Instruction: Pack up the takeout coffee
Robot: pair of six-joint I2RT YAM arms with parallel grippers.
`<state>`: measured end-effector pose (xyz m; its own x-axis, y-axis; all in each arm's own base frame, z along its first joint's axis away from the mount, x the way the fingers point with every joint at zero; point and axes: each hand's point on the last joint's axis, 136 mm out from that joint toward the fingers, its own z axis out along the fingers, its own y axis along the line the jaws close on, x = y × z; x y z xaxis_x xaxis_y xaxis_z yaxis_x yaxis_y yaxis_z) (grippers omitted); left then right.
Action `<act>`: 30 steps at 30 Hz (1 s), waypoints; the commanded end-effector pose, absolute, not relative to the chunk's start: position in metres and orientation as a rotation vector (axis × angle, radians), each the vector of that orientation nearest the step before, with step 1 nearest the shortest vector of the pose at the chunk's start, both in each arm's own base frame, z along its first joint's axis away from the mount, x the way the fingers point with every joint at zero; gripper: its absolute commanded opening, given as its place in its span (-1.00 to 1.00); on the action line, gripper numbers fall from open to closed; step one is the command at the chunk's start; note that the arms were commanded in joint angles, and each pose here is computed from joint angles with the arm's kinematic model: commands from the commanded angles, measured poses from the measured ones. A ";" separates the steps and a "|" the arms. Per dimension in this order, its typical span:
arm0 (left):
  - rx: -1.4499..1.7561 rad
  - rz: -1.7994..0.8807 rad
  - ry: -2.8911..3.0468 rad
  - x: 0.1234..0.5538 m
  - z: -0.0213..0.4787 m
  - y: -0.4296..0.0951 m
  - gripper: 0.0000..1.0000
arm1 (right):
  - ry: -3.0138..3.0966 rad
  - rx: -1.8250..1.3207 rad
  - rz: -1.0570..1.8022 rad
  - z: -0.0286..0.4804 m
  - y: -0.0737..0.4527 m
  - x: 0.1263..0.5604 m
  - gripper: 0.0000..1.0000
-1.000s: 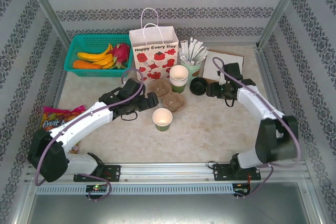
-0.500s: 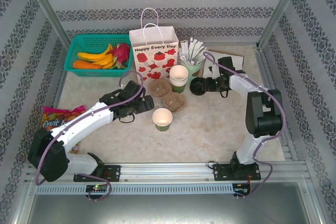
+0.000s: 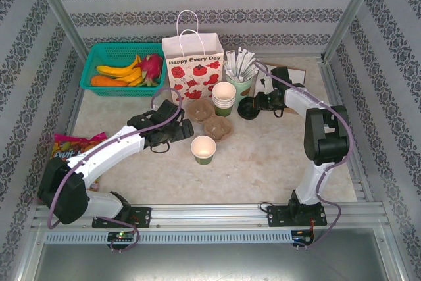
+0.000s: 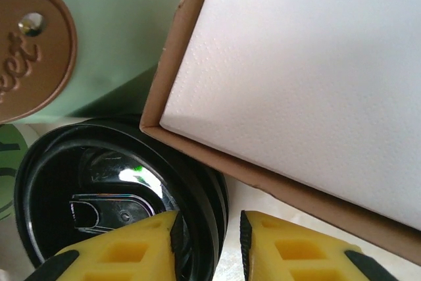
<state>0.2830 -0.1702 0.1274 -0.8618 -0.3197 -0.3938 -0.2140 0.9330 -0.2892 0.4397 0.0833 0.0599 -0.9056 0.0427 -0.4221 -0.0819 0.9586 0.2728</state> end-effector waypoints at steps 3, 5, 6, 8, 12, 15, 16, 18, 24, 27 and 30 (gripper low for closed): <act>-0.367 -0.287 2.649 0.285 0.129 -0.166 0.99 | 2.704 -0.019 0.368 0.058 0.085 0.440 -0.37; -0.366 -0.290 2.649 0.286 0.129 -0.166 0.99 | 2.710 -0.027 0.363 0.057 0.086 0.438 -0.39; -0.367 -0.290 2.650 0.285 0.129 -0.166 0.99 | 2.709 -0.028 0.358 0.057 0.087 0.438 -0.41; -0.364 -0.289 2.650 0.286 0.128 -0.166 0.99 | 2.707 -0.044 0.355 0.057 0.090 0.438 -0.43; -0.366 -0.291 2.652 0.285 0.127 -0.166 0.99 | 2.706 -0.045 0.331 0.058 0.089 0.437 -0.47; -0.364 -0.293 2.651 0.285 0.128 -0.166 0.99 | 2.687 -0.041 0.295 0.063 0.085 0.438 -0.60; -0.364 -0.294 2.651 0.285 0.127 -0.166 0.99 | 2.678 -0.042 0.283 0.066 0.083 0.437 -0.63; -0.362 -0.297 2.646 0.285 0.128 -0.166 0.99 | 2.661 -0.038 0.254 0.073 0.079 0.436 -0.68; -0.329 -0.355 2.593 0.290 0.139 -0.171 0.99 | 2.596 -0.044 0.198 0.098 0.070 0.428 -0.74; -0.263 -0.431 2.536 0.295 0.151 -0.180 0.99 | 2.570 -0.037 0.156 0.106 0.064 0.421 -0.75; -0.126 -0.559 2.449 0.300 0.173 -0.197 0.99 | 2.520 -0.011 0.094 0.122 0.058 0.409 -0.77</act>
<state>0.2890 -0.1817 0.1447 -0.8471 -0.2672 -0.4594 -0.1020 0.9301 -0.3529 0.4184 0.0656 0.1089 -0.8406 0.0196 -0.5412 -0.0575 0.9905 0.1252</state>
